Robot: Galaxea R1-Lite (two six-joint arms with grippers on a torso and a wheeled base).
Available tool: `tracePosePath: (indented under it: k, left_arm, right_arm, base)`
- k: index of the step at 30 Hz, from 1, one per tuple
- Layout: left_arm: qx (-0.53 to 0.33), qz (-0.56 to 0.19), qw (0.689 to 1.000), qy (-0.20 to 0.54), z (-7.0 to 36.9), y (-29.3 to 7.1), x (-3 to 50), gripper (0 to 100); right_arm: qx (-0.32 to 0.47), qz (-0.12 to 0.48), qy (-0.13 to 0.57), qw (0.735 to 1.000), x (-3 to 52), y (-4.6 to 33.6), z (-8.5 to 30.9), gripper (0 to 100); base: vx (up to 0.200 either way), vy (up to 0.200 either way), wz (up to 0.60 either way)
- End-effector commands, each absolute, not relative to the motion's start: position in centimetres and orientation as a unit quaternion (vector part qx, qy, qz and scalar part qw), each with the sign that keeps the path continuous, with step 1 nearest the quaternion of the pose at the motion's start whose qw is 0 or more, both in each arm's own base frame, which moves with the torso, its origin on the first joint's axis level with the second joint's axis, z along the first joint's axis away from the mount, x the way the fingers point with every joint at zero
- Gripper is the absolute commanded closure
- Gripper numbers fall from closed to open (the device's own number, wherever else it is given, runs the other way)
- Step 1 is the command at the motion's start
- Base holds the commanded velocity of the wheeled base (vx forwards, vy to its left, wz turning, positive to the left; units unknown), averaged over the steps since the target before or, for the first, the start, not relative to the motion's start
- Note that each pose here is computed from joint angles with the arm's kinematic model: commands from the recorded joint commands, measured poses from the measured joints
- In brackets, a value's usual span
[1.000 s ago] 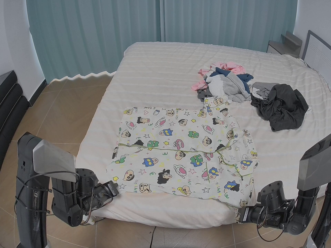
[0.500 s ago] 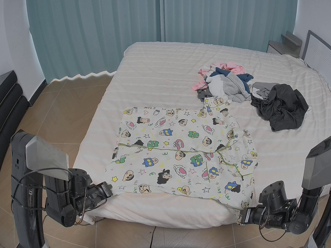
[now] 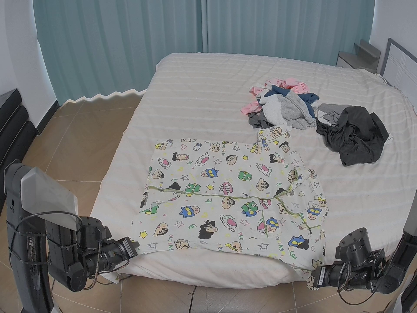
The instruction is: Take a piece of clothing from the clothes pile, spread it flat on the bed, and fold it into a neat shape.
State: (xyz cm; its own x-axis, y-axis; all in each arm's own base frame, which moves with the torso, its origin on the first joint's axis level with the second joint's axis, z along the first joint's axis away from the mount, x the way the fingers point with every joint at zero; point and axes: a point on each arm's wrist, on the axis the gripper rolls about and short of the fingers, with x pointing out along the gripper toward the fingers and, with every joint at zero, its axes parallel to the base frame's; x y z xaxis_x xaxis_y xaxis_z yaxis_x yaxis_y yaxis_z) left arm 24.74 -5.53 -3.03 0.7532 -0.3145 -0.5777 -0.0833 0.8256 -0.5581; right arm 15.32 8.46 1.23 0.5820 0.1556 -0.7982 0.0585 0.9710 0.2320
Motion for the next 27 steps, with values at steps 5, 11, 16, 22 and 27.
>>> tracePosePath:
  k: [5,11,16,22,27]
  left_arm:
    - [-0.279,-0.079,0.885,0.365,-2.3,-4.8,22.7,100]
    - [-0.281,-0.087,0.884,0.363,-1.5,-4.7,22.1,100]
    - [-0.284,-0.099,0.894,0.332,-0.6,-4.9,23.0,100]
    - [-0.289,-0.110,0.908,0.283,0.4,-5.2,25.1,100]
    - [-0.288,-0.112,0.924,0.227,2.0,-5.9,28.1,100]
  right_arm:
    - [0.108,0.023,0.476,0.872,14.1,7.8,1.6,100]
    - [0.104,0.020,0.486,0.868,14.0,7.8,1.4,100]
    - [0.135,0.033,0.442,0.886,14.9,7.9,2.2,100]
    - [0.185,0.034,0.364,0.912,17.1,7.5,3.3,100]
    - [0.204,0.026,0.320,0.925,19.7,7.8,3.8,100]
  base:
    - [0.000,0.000,0.00]
    - [0.000,0.000,0.00]
    - [0.000,0.000,0.00]
    - [0.000,0.000,0.00]
    - [0.000,0.000,0.00]
